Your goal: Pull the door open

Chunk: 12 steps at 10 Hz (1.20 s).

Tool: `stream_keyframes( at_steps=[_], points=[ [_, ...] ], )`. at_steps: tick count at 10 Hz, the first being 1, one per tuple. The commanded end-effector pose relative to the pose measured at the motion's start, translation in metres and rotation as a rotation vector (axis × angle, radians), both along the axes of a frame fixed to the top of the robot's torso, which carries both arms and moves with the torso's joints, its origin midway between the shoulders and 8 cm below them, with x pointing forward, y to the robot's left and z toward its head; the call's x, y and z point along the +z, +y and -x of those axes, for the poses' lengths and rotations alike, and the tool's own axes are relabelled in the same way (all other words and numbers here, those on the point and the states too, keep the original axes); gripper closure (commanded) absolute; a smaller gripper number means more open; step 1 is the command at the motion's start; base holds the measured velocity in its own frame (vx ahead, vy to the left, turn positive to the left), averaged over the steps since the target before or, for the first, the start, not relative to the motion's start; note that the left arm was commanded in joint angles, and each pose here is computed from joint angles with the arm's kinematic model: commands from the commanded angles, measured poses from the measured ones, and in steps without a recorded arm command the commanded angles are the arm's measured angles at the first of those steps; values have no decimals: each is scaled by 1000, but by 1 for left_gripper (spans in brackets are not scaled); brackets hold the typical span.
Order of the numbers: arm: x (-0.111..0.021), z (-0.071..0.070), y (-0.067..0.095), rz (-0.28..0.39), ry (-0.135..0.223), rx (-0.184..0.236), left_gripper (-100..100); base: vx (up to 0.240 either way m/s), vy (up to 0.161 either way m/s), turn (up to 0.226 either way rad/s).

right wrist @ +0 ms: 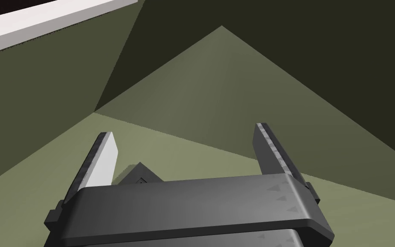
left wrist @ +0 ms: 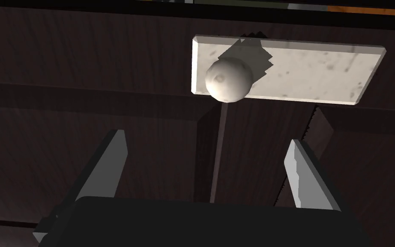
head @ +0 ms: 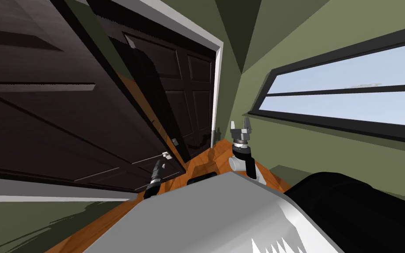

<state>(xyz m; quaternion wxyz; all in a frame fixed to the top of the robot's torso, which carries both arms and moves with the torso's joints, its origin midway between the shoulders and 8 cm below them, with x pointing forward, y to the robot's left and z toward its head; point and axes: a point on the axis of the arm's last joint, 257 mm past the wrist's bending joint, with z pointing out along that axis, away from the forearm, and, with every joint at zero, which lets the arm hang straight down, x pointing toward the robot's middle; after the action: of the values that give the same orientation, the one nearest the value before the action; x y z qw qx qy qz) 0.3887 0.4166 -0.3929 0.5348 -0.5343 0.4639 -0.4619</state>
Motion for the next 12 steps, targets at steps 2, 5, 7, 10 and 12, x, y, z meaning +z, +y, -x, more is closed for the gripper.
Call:
stream_keyframes(
  at_steps=[2, 5, 7, 10, 12],
  points=[
    [1, -5, 1, -2, -3, 14, -100, 193, 53, -58],
    [1, -6, 1, -1, -4, 16, 100, 92, 19, -18],
    [1, -6, 1, -1, -4, 16, 100, -29, -4, -10],
    [1, -6, 1, -1, -4, 16, 100, -8, -1, 2],
    [0, 0, -4, -3, -2, -21, 100, -161, 66, -142]
  ],
)
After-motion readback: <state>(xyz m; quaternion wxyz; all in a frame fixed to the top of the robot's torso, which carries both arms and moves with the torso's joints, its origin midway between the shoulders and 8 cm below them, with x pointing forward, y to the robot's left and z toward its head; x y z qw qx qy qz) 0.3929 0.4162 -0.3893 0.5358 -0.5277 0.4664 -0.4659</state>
